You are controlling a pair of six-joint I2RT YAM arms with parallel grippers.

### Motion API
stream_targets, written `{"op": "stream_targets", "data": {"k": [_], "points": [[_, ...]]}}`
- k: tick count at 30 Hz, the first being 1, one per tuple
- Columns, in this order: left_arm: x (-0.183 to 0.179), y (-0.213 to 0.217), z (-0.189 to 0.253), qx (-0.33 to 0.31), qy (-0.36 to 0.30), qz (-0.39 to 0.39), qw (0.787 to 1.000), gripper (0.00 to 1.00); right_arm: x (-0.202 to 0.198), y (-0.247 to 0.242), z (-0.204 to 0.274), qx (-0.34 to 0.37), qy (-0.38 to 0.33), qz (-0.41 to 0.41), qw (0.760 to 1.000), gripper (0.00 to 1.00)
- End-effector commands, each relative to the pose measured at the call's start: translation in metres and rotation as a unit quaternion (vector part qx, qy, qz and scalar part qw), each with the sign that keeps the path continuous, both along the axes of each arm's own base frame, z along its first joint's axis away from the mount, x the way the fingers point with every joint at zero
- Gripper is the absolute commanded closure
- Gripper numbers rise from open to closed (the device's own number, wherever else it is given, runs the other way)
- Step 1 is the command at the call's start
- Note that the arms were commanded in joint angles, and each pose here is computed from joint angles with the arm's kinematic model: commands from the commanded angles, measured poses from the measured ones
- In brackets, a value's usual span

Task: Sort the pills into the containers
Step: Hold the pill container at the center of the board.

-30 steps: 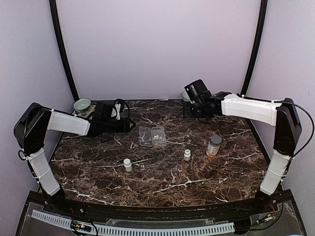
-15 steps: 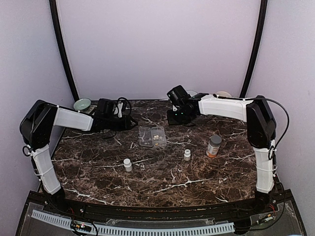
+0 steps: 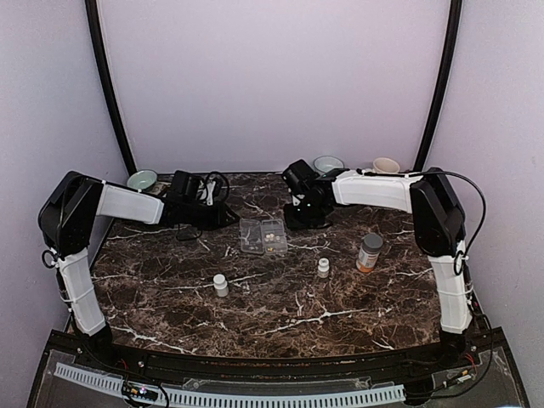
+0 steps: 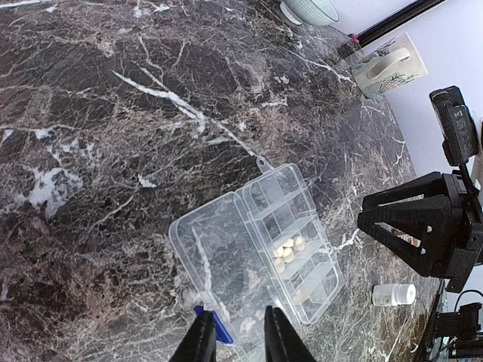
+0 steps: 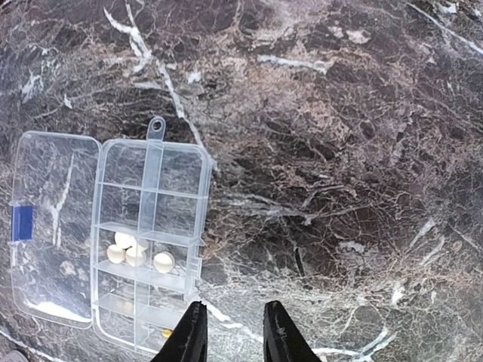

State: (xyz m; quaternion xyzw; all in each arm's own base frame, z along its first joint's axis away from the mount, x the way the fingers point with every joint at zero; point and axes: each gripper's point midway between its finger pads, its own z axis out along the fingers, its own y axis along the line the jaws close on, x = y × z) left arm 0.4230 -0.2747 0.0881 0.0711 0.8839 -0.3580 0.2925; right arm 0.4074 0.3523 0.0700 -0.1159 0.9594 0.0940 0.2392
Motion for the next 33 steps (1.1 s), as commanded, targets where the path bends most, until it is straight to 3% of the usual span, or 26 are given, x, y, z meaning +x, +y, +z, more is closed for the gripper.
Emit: {"op": "stream_targets", "data": {"k": [1,7,20,33], "points": [[-0.001,0.006,-0.007,0.003,0.033,0.009,0.999,0.77,-0.004,0.008,0.000,0.001,0.008,0.010,1.000,0.72],[0.001,0.016,-0.024,0.017,0.067,0.030,0.997,0.78,-0.005,0.011,-0.003,-0.002,0.016,0.015,1.000,0.73],[0.015,0.011,-0.024,-0.038,0.086,0.032,0.995,0.77,-0.007,0.011,-0.008,-0.012,0.028,0.023,0.999,0.72],[0.024,0.026,-0.036,0.044,0.105,0.045,0.992,0.78,-0.005,0.013,-0.013,-0.021,0.035,0.026,0.999,0.73]]}}
